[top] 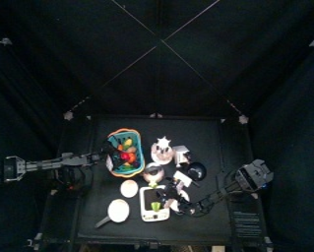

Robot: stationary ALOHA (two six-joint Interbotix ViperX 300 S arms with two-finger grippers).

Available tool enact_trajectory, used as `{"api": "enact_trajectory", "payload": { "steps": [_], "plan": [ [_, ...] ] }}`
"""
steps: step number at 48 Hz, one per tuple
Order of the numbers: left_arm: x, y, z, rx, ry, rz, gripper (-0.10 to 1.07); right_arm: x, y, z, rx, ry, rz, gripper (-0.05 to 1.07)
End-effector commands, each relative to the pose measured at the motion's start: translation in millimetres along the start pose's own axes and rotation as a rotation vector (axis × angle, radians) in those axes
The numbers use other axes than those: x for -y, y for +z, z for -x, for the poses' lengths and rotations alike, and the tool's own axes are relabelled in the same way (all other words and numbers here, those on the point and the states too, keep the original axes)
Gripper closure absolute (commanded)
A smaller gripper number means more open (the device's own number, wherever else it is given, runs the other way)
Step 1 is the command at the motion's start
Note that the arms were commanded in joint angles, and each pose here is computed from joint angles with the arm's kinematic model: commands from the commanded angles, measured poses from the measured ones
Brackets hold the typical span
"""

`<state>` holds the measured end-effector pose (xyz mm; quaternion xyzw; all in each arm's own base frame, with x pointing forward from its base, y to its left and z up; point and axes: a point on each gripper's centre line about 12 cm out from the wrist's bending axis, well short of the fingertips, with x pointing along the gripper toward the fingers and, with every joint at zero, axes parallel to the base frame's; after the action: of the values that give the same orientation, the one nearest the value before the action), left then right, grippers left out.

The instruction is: Place apple into basket

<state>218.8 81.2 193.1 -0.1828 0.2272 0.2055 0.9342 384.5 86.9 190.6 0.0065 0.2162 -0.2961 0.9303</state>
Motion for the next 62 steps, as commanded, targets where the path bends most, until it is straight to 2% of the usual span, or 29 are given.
{"api": "enact_trajectory", "payload": {
  "steps": [1,13,29,37,42,50,62],
  "plan": [
    [-0.7,2.1,0,-0.010,0.009,-0.011,0.15,-2,9,1,0.003,0.005,-0.024,0.00],
    [-1.3,0.2,0,-0.019,0.012,-0.015,0.00,-1,-5,-7,-0.057,-0.040,-0.039,0.00],
    [0.8,5.5,1,0.007,0.002,-0.023,0.00,-8,-8,-10,-0.071,-0.023,-0.039,0.00],
    [7.3,14.3,5,0.089,-0.040,-0.020,0.00,-11,-11,-20,-0.109,-0.009,-0.068,0.00],
    [19.8,16.4,9,0.120,-0.096,-0.036,0.00,-13,-13,-29,-0.145,-0.008,-0.100,0.00],
    [35.5,13.3,13,0.124,-0.163,-0.064,0.00,-12,-16,-36,-0.162,-0.028,-0.112,0.00],
    [35.9,9.1,13,0.113,-0.167,-0.065,0.00,-10,-17,-40,-0.177,-0.039,-0.136,0.00]
  ]
}}
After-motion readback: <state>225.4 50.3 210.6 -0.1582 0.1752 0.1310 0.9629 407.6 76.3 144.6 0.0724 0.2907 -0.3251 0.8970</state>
